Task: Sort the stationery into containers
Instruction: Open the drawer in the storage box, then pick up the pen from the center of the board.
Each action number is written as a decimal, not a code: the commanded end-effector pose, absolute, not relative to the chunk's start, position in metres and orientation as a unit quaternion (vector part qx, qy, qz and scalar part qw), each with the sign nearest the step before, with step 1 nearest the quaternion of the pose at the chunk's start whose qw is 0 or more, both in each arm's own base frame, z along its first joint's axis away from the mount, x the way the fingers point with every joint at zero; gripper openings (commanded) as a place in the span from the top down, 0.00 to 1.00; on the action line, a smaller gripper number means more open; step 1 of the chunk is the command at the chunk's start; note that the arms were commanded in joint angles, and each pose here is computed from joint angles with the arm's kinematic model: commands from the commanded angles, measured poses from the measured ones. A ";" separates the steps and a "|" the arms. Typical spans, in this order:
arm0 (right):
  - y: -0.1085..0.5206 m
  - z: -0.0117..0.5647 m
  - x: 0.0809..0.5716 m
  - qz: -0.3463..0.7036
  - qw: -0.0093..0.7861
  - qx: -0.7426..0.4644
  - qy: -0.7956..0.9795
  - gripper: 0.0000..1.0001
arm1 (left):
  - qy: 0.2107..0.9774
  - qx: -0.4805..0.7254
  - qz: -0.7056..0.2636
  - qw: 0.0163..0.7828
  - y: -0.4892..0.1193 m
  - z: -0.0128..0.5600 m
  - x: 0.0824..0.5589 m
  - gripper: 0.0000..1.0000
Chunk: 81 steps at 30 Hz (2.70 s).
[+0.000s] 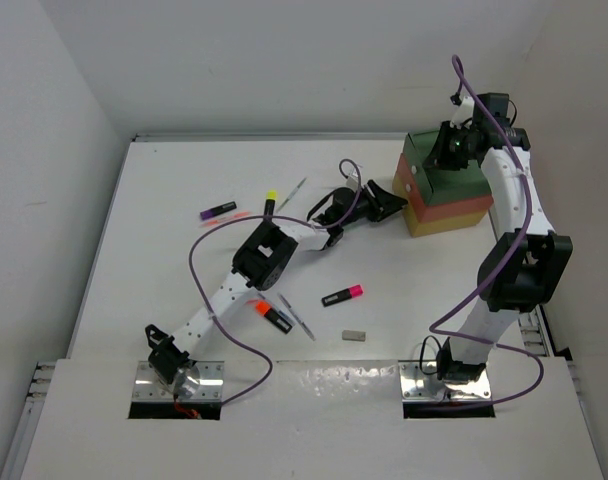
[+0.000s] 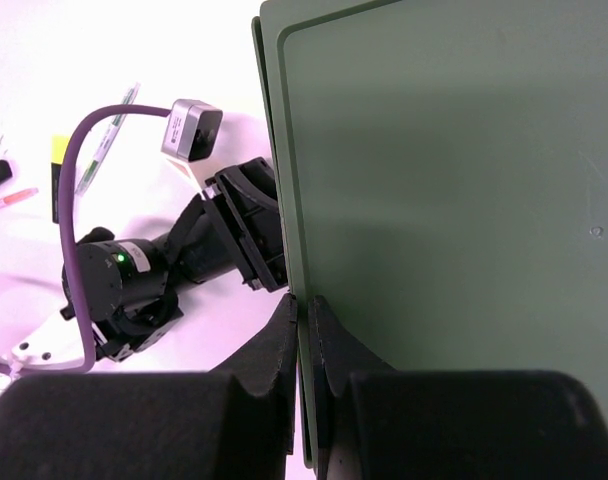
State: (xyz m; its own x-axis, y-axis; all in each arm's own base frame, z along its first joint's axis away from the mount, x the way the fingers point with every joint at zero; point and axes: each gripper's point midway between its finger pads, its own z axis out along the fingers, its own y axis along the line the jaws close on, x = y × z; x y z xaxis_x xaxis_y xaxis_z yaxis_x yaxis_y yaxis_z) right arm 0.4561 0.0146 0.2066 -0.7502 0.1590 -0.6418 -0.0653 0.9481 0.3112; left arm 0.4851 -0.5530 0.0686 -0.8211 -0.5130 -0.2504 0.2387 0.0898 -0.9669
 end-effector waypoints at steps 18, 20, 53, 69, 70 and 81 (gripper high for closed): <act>0.024 0.175 0.442 0.170 0.288 0.037 0.942 0.90 | 0.662 -0.081 -0.683 0.299 -0.528 0.096 0.480 0.98; 0.024 0.175 0.443 0.170 0.289 0.039 0.941 0.90 | 0.666 -0.084 -0.677 0.300 -0.515 0.089 0.481 0.99; 0.025 0.174 0.442 0.163 0.294 0.039 0.941 0.92 | 0.728 -0.057 -0.609 0.309 -0.393 0.079 0.445 0.78; 0.028 0.192 0.445 0.155 0.315 0.038 0.935 0.65 | 0.759 -0.027 -0.555 0.340 -0.361 0.109 0.428 0.02; 0.026 0.194 0.445 0.152 0.318 0.039 0.935 0.55 | 0.762 -0.017 -0.547 0.347 -0.356 0.114 0.427 0.02; 0.017 0.244 0.438 0.123 0.387 0.031 0.913 0.26 | 0.850 0.209 -0.284 0.392 -0.270 0.167 0.421 0.00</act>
